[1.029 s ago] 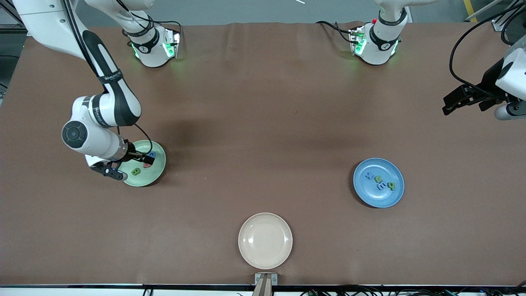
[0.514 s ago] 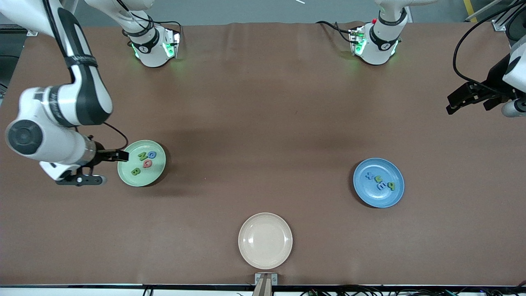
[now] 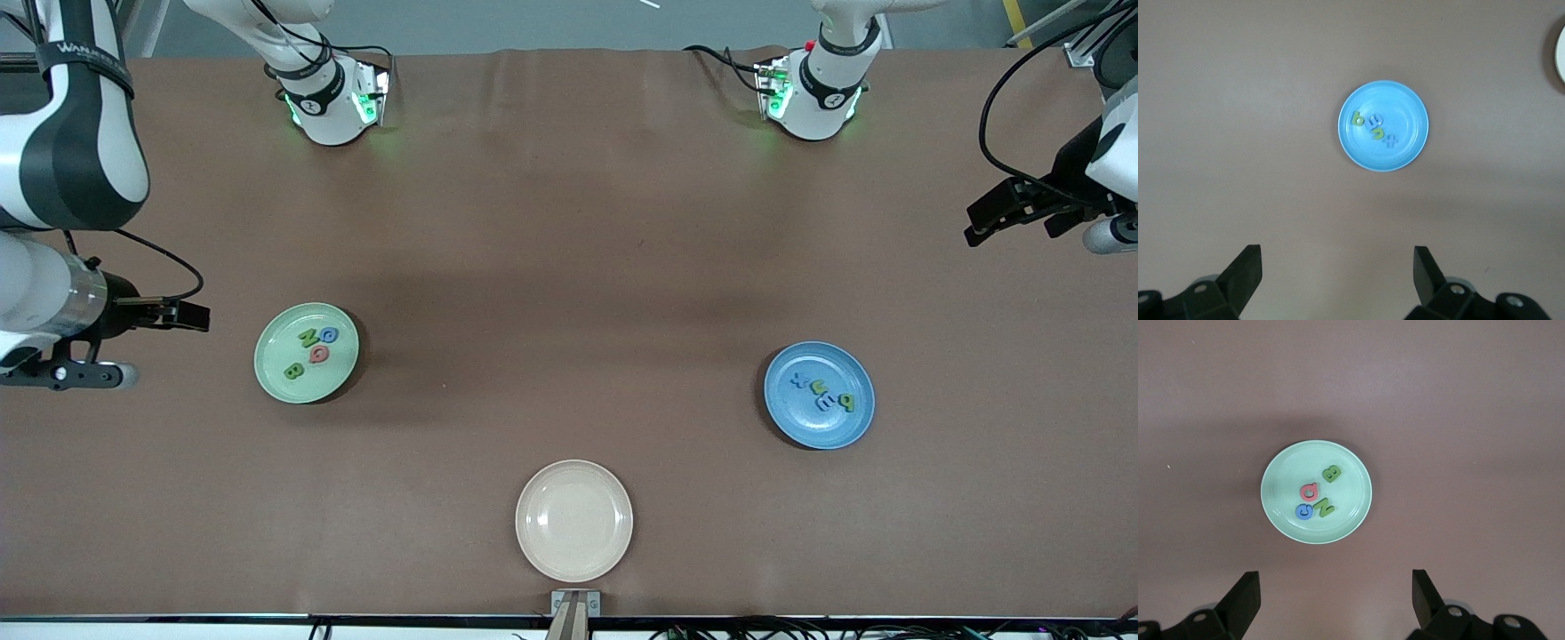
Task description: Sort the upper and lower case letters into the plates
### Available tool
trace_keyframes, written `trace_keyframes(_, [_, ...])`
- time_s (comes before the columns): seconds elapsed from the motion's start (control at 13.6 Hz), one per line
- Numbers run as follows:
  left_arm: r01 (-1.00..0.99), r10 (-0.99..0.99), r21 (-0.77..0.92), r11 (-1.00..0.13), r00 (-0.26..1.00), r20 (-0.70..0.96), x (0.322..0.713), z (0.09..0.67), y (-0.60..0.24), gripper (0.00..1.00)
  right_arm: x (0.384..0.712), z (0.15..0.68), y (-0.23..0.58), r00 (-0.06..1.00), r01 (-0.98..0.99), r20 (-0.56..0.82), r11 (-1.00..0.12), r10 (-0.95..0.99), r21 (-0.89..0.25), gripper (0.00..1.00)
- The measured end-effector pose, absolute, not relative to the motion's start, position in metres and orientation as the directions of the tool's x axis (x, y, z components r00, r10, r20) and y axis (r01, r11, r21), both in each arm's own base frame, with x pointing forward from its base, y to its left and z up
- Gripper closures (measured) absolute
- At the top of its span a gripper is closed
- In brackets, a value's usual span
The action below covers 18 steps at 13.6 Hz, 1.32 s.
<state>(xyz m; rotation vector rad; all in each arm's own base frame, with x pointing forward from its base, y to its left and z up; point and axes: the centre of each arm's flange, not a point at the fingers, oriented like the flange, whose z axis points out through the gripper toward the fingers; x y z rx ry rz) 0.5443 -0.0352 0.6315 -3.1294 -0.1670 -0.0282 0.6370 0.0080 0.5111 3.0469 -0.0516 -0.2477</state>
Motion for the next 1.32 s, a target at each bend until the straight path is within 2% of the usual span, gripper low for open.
trace_keyframes(0.44, [0.137, 0.137, -0.01, -0.991, 0.991, 0.006, 0.539, 0.634, -0.044, 0.0, 0.641, 0.533, 0.009, 0.992, -0.03, -0.116, -0.996, -0.039, 0.081, 0.0])
trace_keyframes(0.73, [0.137, 0.136, -0.01, -0.991, 0.991, 0.007, 0.539, 0.634, -0.044, 0.0, 0.628, 0.529, 0.019, 0.976, -0.013, -0.217, -0.997, -0.028, 0.071, 0.0])
trace_keyframes(0.96, [0.137, 0.137, -0.01, -0.991, 0.991, 0.007, 0.539, 0.634, -0.044, 0.0, 0.628, 0.53, 0.02, 0.975, -0.011, -0.222, -1.0, -0.013, 0.01, 0.0])
trace_keyframes(1.32, [0.126, 0.126, -0.01, -0.992, 0.992, 0.007, 0.539, 0.634, -0.051, 0.0, 0.615, 0.552, 0.011, 0.983, 0.0, -0.186, -1.0, -0.003, 0.018, 0.0])
